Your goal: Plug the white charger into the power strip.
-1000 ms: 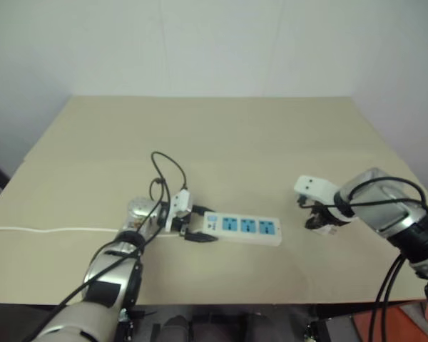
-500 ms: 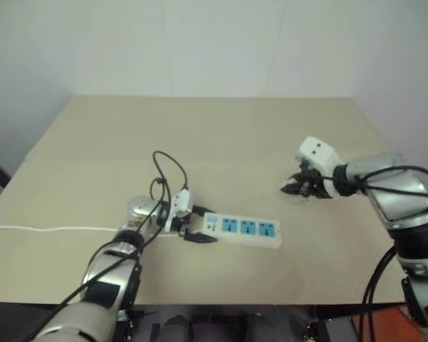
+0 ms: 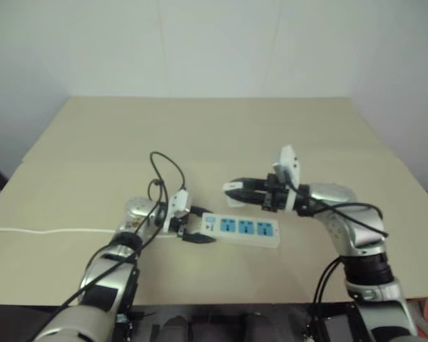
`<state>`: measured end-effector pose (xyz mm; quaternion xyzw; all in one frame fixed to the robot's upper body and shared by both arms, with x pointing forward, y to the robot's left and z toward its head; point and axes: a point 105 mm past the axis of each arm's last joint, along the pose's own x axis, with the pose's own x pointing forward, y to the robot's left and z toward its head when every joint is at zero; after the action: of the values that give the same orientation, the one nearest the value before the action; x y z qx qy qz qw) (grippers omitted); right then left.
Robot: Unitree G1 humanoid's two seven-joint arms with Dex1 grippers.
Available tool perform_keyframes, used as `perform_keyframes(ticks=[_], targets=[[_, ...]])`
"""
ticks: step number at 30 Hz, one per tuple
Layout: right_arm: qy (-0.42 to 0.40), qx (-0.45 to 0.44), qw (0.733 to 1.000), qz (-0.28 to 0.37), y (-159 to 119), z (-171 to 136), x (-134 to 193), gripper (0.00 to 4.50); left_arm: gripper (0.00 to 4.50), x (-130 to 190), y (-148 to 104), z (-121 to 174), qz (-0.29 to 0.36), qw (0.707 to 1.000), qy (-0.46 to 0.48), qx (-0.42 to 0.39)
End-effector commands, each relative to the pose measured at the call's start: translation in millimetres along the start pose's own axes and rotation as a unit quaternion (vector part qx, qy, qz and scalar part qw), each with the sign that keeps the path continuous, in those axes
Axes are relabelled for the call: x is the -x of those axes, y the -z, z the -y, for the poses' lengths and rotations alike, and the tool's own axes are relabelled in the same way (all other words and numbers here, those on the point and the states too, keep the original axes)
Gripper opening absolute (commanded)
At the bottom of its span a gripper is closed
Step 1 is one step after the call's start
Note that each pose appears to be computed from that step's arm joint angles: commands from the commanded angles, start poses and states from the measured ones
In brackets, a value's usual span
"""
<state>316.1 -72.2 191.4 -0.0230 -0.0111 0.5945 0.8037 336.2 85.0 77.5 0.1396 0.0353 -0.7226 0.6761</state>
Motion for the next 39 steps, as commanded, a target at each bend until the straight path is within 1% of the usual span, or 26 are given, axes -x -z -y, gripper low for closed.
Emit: perform_keyframes(ticks=[1, 5, 8, 11, 20, 23, 29, 39], targets=[[-0.006, 0.002, 0.999, 0.038, -2.9, 4.2, 0.4, 1.13, 3.29, -0.7, 3.1, 4.1, -0.002, 1.0, 0.007, 0.005], [-0.009, -0.015, 0.998, 0.066, -0.1, 11.2, -3.6, 1.13, 3.29, -0.1, 3.3, 4.2, -0.003, 1.0, 0.006, 0.005], [-0.001, -0.015, 0.998, 0.063, 10.5, 15.3, -7.4, 1.13, 3.29, 0.5, 3.6, 4.2, -0.003, 1.0, 0.005, 0.005], [-0.005, -0.014, 0.998, 0.064, 20.1, 12.8, -10.0, 1.13, 3.29, 0.8, 3.9, 4.0, -0.003, 1.0, 0.002, 0.006], [-0.029, -0.01, 0.998, 0.052, 37.4, 2.1, -14.2, 1.13, 3.29, 1.1, 3.6, 3.6, -0.002, 1.0, 0.001, 0.009], [-0.029, 0.0, 0.999, 0.037, 44.2, 2.5, -14.9, 1.13, 3.29, 1.2, 3.6, 3.6, -0.002, 1.0, 0.001, 0.009], [-0.026, -0.002, 0.999, 0.029, 51.9, 4.0, -14.0, 1.13, 3.29, 0.7, 3.8, 4.0, -0.002, 1.0, 0.002, 0.008], [-0.011, 0.0, 1.0, 0.012, 62.9, 10.2, -3.6, 1.13, 3.29, 1.1, 4.2, 4.8, -0.002, 1.0, 0.004, 0.008]])
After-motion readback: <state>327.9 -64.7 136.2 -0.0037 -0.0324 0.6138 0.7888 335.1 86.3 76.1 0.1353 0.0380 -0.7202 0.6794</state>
